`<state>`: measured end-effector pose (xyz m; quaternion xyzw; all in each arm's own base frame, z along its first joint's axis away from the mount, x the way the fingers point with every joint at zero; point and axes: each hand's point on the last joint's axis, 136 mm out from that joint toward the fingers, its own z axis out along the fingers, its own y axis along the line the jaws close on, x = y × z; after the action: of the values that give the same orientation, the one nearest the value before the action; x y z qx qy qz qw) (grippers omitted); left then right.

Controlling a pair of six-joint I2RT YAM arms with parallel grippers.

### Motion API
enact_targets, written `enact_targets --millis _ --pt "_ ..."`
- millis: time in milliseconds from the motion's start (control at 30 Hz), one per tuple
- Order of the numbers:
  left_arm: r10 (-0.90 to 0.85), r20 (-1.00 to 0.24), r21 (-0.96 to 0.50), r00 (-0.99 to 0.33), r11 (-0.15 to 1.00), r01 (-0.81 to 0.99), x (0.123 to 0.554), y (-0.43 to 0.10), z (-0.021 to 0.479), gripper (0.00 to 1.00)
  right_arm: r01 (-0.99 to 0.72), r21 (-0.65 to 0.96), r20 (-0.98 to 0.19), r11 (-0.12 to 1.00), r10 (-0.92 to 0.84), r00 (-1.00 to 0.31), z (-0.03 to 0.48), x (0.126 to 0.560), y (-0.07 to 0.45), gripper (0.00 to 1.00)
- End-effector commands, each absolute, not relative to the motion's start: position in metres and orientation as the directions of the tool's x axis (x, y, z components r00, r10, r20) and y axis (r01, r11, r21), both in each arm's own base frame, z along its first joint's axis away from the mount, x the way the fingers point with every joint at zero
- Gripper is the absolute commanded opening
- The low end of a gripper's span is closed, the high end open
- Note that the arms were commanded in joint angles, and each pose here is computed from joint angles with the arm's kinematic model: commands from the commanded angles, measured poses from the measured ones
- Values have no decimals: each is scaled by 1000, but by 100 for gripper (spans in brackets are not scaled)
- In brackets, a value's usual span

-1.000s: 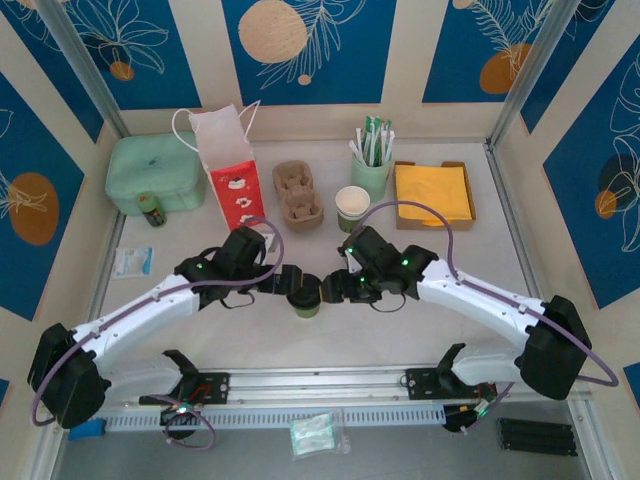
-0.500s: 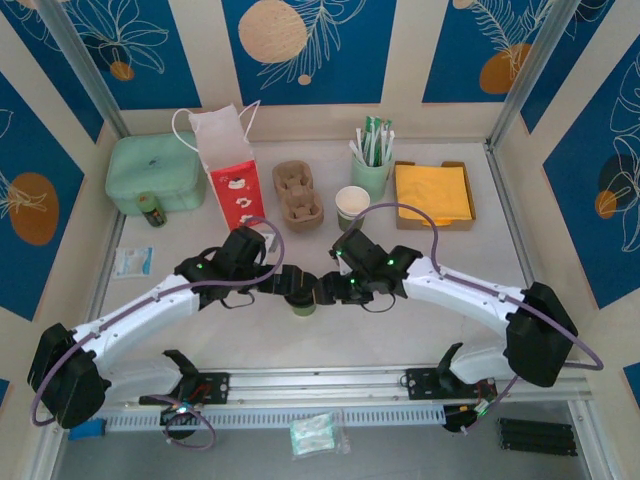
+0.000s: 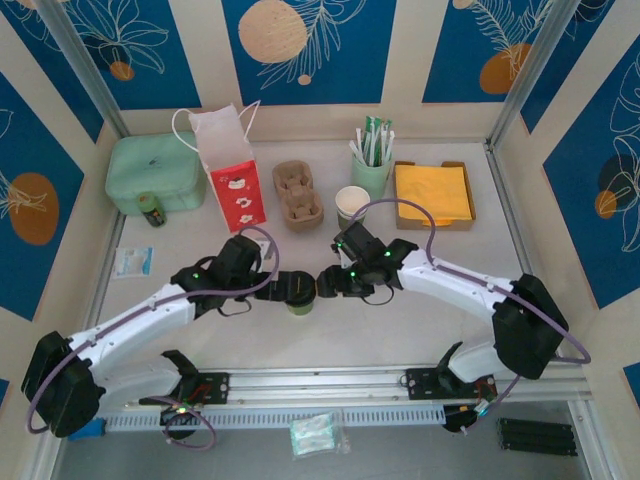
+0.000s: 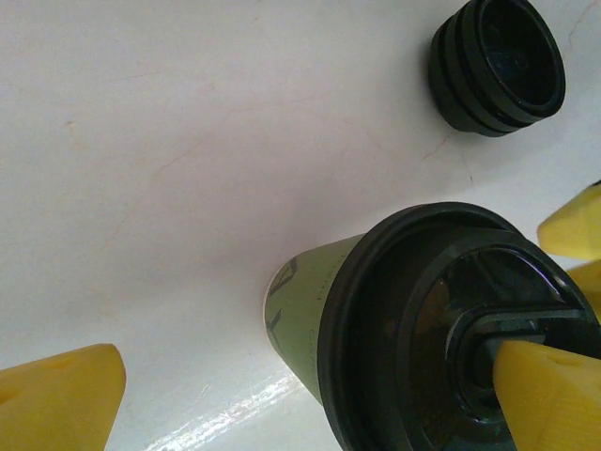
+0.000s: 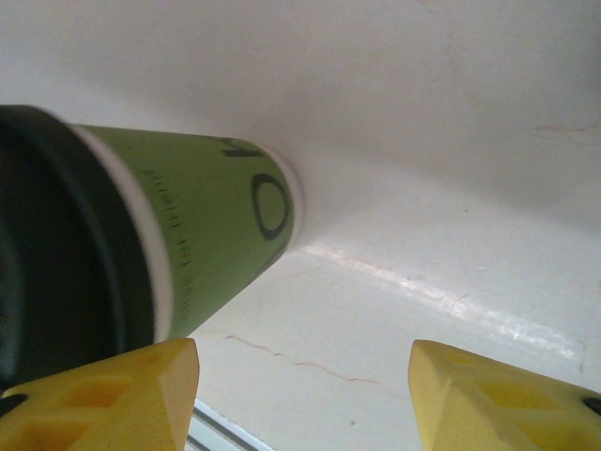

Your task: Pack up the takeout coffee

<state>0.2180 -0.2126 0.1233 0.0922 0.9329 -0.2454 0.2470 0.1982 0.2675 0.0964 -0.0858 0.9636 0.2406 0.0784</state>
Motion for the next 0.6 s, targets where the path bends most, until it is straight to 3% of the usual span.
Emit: enact_targets --millis 0,567 --pt "35 -475 -423 -879 867 263 211 -206 112 99 -215 436 -168 874 -156 -973 89 194 267 61" --pt "16 -485 -435 -874 863 257 211 -205 115 99 -235 527 -235 817 -126 -964 137 178 280 61"
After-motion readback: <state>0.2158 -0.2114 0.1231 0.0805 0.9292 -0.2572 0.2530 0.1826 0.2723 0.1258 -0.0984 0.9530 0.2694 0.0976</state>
